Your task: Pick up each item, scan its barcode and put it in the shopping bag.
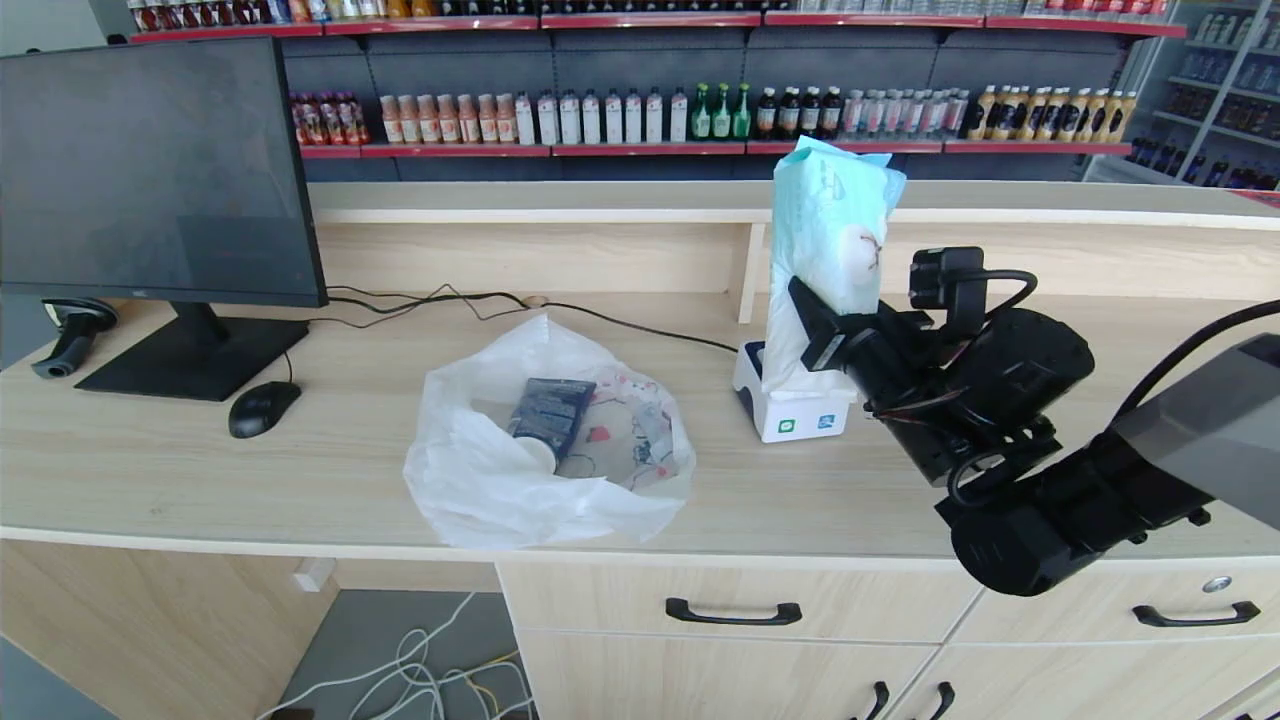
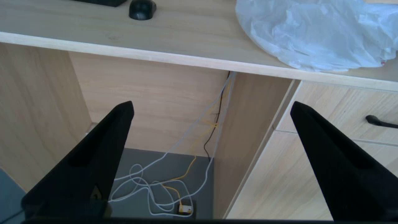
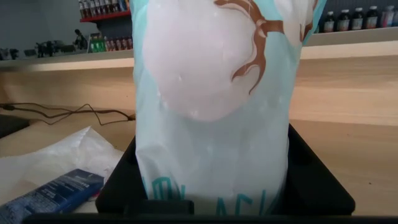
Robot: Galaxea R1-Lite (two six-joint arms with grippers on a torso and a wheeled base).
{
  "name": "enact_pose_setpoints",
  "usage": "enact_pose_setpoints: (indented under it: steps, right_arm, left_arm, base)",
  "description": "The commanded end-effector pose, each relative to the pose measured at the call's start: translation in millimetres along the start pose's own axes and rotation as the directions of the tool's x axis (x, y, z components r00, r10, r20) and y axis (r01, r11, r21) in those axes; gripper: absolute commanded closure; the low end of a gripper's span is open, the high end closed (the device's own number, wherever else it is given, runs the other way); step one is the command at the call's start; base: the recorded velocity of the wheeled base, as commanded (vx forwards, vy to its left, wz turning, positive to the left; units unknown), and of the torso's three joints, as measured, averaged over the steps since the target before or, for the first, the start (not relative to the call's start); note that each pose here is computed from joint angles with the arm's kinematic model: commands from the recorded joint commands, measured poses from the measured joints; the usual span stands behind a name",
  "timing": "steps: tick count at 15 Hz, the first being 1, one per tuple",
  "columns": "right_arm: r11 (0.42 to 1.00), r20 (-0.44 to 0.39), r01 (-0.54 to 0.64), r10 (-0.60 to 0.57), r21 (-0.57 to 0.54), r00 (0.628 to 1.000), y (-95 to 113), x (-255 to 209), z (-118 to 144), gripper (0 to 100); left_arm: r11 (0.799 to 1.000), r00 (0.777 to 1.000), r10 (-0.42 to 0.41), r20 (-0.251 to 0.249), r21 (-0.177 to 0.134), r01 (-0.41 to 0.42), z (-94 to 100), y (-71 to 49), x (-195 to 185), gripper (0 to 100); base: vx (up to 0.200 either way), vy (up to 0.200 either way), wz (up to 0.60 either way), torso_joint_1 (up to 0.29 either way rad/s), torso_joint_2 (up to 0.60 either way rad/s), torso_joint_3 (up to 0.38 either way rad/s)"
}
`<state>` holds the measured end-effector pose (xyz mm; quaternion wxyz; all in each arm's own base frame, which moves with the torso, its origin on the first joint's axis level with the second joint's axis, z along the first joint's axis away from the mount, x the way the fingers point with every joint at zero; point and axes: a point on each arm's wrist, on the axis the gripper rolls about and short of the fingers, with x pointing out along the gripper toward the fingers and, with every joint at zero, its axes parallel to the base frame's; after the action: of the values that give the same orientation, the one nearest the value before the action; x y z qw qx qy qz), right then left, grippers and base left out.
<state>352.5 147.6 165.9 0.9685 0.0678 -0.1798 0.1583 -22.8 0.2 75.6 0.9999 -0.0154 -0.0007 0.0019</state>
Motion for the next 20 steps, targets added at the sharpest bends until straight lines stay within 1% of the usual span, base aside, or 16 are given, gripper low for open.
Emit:
enact_pose_setpoints:
  steps: [1,5,7,20]
  right_arm:
    - [1.0,-0.022,0.009,-0.009,-0.005,1.0,-3.9,3.5,-13.9,100]
    - [1.0,-0.026,0.02,-0.021,-0.011,0.999,-9.9,4.4,-16.2,100]
    - [1.0,-0.002,0.024,-0.024,-0.01,1.0,-8.9,10.5,-15.2,100]
    - [0.999,-0.014,0.027,-0.028,-0.021,1.0,-10.0,9.1,-21.0,100]
  left_arm:
    - [1.0,1.0,0.001,0.0,0.0,-0.001,0.0,0.0,0.0,0]
    - [1.0,1.0,-0.001,0.0,0.0,0.001,0.0,0.0,0.0,0]
    - [1.0,1.0,0.001,0.0,0.0,-0.001,0.0,0.0,0.0,0]
    - [1.0,1.0,0.001,0.0,0.0,-0.001,0.0,0.0,0.0,0]
  base:
    - [0.0,0.0,0.0,0.0,0.0,0.0]
    - [0.0,0.0,0.0,0.0,0.0,0.0]
    - [0.0,0.0,0.0,0.0,0.0,0.0]
    - [0.0,0.0,0.0,0.0,0.0,0.0]
